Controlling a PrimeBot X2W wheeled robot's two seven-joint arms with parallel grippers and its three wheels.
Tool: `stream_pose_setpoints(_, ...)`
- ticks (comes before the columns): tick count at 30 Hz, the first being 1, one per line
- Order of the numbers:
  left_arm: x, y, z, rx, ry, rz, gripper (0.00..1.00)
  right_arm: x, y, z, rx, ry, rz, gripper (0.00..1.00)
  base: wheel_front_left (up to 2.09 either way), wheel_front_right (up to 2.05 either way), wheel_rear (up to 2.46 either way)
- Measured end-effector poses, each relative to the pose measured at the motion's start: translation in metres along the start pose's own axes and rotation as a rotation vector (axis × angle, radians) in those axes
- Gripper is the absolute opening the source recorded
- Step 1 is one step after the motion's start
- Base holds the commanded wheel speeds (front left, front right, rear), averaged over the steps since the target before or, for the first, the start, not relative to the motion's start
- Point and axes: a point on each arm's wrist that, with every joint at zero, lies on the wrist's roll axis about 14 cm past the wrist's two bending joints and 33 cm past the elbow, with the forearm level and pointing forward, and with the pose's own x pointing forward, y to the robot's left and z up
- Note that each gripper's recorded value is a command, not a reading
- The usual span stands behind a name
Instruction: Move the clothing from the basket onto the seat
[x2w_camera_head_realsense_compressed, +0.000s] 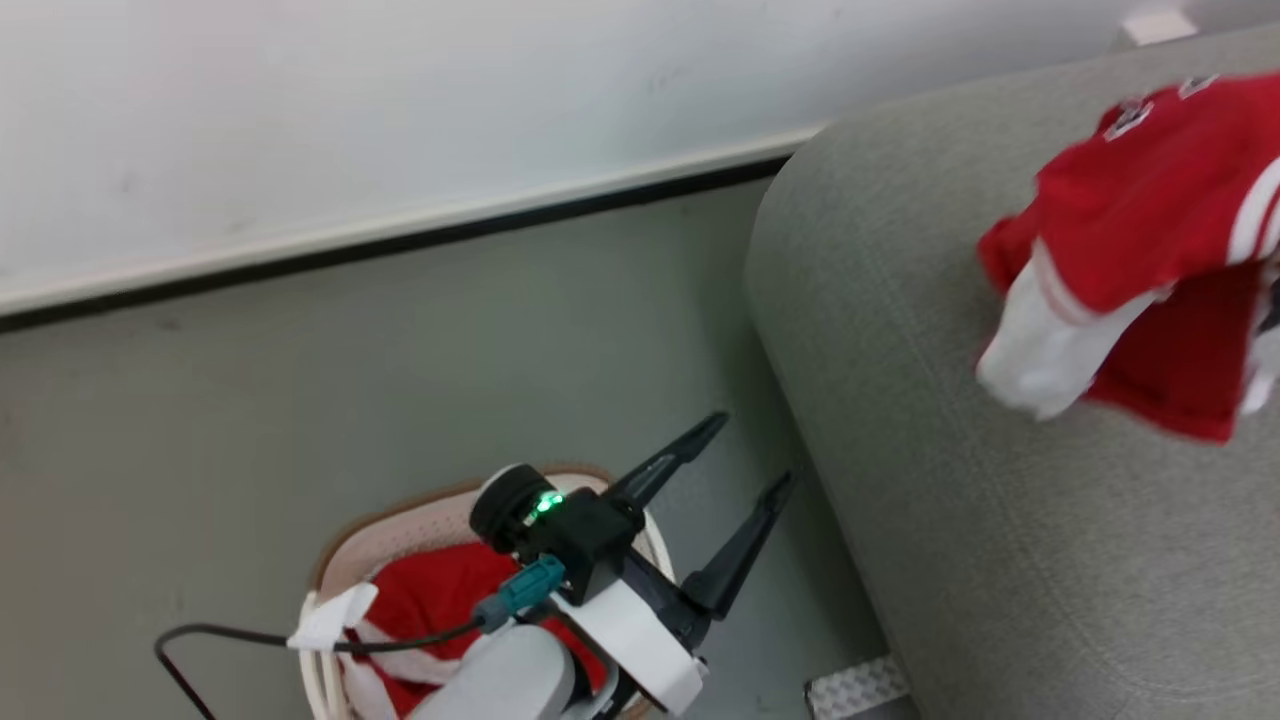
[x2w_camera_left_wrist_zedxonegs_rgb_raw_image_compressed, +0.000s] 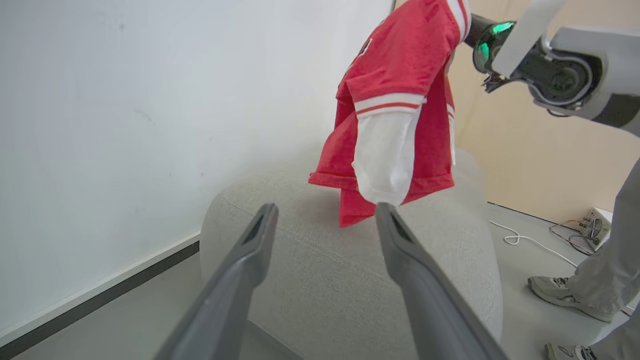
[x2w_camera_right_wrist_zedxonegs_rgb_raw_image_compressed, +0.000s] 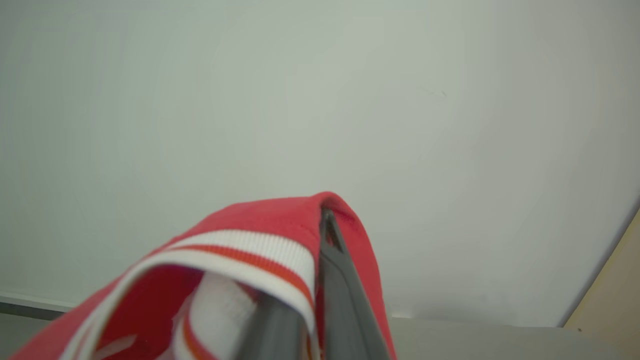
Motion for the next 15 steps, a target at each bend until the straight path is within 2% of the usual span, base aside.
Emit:
stream_pose_setpoints(4,-0.004,0.022,-0.016,-0.014,0.021,0.028,1.0,0.036,-0.009,-0.007,-0.105,0.039,0.032,0.0,0.0,0.0,0.0)
stream_pose_setpoints(9,-0.013,0.056,-0.035,-0.045,0.04,0.093,1.0,0.078,-0.024,-0.021,-0.127,0.065,0.009,0.0,0.0,0.0,0.0)
stream_pose_setpoints(15,-0.024,0.088,-0.065,-0.069,0.074,0.147,1.0,0.116,-0.034,-0.075,-0.194,0.2,-0.012,0.0,0.0,0.0,0.0)
